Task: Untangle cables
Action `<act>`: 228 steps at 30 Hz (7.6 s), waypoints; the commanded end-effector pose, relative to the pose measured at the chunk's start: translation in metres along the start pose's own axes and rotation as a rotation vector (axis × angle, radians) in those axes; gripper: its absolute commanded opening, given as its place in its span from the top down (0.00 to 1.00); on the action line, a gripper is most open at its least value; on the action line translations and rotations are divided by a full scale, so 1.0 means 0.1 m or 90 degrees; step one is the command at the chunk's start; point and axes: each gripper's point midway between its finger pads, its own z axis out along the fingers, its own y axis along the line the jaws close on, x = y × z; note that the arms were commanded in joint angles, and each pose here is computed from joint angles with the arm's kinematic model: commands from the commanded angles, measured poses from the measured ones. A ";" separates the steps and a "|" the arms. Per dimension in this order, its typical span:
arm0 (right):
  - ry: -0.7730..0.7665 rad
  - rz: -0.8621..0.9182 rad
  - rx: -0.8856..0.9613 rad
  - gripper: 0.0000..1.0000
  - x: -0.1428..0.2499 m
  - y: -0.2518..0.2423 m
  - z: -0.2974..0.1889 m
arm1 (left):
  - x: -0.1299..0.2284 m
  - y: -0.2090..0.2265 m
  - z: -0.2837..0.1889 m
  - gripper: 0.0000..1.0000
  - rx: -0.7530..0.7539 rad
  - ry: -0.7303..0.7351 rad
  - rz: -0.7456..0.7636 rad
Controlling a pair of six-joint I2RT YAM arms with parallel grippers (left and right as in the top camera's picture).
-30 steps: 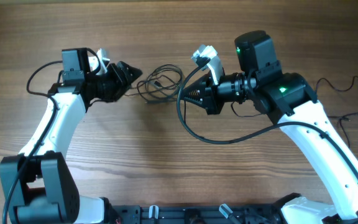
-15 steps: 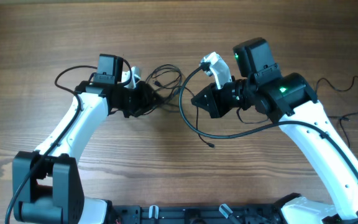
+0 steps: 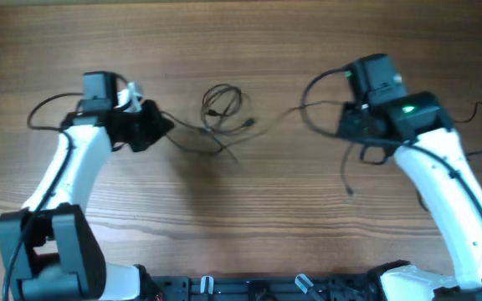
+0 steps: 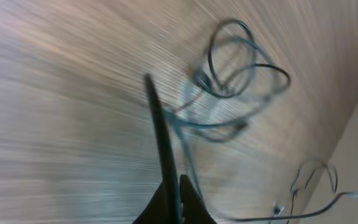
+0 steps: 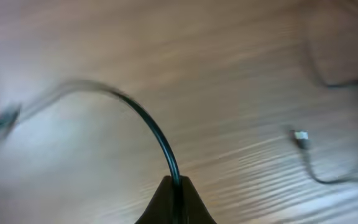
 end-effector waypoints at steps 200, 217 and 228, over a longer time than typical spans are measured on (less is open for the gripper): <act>-0.122 0.120 0.021 0.96 -1.73 -1.65 0.01 | 0.15 0.17 -0.04 0.06 -0.156 -0.014 0.196; -0.058 0.250 -0.238 0.94 -1.81 -1.67 0.70 | 0.32 -0.07 0.11 0.00 -0.144 -0.002 0.260; 0.014 0.144 -0.428 0.02 -1.55 -1.04 0.53 | 0.09 -0.30 0.10 0.00 -0.106 -0.066 0.292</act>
